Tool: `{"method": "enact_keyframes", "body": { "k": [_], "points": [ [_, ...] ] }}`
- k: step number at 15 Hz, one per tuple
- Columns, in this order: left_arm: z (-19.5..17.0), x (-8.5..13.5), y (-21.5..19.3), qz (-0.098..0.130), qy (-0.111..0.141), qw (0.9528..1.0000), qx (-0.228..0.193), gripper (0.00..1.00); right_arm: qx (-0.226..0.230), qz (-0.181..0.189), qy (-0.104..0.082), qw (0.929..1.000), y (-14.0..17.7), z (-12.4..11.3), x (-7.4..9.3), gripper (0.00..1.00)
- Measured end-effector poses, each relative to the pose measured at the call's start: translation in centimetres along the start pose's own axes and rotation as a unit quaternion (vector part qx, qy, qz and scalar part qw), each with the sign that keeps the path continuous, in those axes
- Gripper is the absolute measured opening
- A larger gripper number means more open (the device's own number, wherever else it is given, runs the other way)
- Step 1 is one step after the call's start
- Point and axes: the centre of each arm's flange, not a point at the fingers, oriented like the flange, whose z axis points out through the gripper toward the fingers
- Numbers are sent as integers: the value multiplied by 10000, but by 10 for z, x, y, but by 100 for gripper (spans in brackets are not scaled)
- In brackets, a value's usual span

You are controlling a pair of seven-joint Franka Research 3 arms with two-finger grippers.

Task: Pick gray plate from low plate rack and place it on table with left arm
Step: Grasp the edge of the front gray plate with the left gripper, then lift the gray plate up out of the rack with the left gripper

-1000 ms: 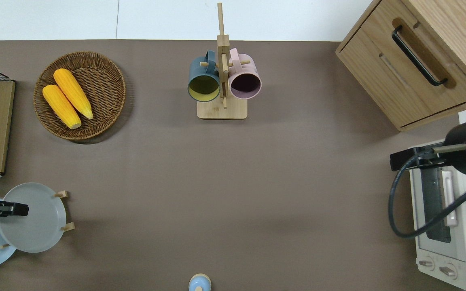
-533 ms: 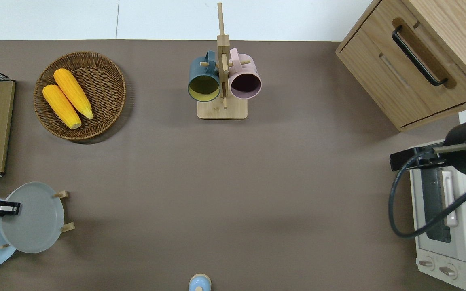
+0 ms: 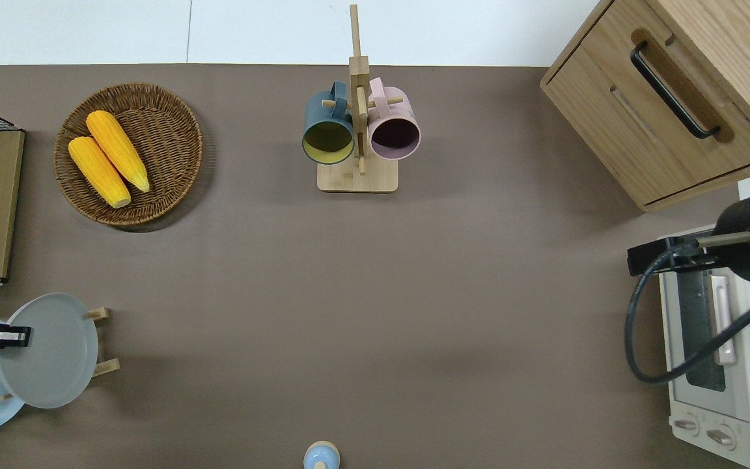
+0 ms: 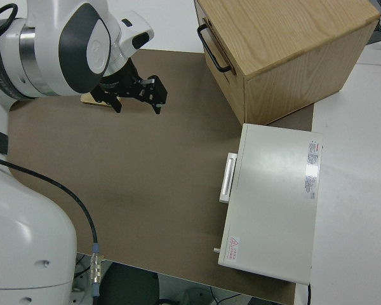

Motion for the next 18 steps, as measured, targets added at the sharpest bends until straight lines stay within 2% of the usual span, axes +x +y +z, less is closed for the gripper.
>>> {"method": "enact_keyframes", "body": {
  "k": [9,14,18],
  "points": [
    [-58,-5,-1,-13,87,9999,58,11,0,0,0,10000,0,0,0,99],
    [-94,-4,8,-96,42,9999,90,11,0,0,0,10000,0,0,0,99],
    [-123,-5,25,-317,-68,9994,115,11,0,0,0,10000,0,0,0,99]
  ]
}}
